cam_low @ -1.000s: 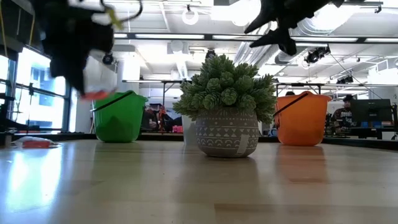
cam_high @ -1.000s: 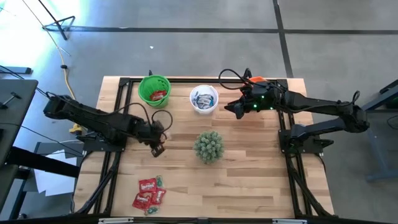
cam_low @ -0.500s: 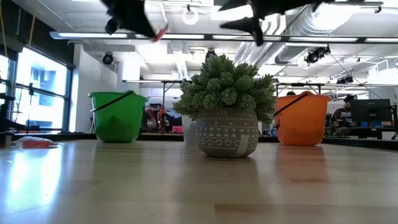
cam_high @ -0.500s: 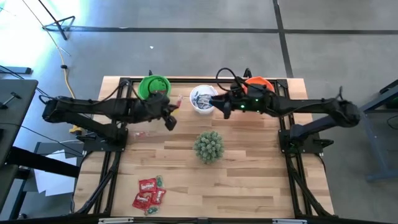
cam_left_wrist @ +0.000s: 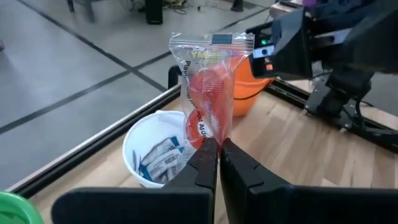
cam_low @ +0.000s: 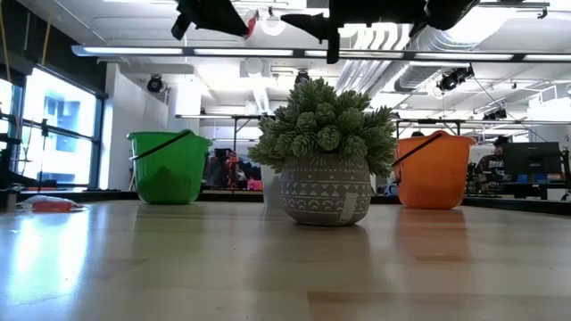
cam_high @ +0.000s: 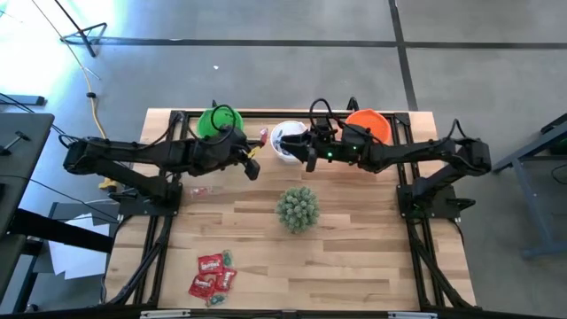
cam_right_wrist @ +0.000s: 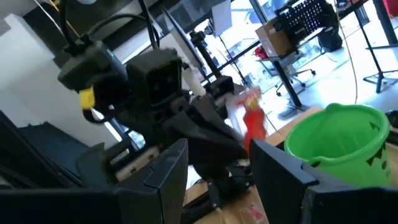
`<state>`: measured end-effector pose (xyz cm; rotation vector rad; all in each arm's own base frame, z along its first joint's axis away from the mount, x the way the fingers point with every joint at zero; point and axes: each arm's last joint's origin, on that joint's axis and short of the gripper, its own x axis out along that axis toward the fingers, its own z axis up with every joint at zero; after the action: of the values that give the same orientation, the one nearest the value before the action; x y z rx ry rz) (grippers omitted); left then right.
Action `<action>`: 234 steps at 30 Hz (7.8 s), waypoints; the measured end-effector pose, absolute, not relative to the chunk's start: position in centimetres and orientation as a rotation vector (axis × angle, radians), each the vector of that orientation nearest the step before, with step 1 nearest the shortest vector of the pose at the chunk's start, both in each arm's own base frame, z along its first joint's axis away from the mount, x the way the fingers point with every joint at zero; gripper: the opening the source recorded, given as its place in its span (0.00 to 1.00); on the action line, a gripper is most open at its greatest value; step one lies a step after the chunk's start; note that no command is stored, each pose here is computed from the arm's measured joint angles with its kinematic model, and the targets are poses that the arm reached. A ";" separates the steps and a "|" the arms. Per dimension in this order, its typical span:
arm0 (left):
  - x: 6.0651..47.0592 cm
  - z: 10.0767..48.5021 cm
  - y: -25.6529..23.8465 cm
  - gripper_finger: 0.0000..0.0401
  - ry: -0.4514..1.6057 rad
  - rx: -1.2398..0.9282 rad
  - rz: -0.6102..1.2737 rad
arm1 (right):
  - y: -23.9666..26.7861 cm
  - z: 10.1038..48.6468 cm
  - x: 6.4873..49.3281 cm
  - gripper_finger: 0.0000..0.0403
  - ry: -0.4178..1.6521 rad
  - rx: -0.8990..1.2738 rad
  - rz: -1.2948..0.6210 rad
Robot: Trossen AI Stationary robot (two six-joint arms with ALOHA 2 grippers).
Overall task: Sort candy
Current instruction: Put the transparent candy into the orange bucket
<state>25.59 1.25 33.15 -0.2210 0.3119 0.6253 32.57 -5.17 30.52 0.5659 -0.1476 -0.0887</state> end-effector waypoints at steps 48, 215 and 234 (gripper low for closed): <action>30.8 33.4 0.8 0.00 0.224 -0.211 0.432 | -5.4 30.1 32.8 0.10 -0.140 0.538 -0.123; 15.4 15.9 0.5 0.28 1.423 -0.600 0.551 | -8.9 29.3 18.2 0.49 0.681 0.752 -0.608; 14.0 13.1 0.5 0.29 1.392 -0.717 0.676 | -9.0 29.4 18.3 0.49 0.670 0.749 -0.609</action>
<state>14.00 0.51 13.13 -0.7168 1.3918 0.6762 18.27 -8.97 29.42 0.7493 0.6702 -0.6092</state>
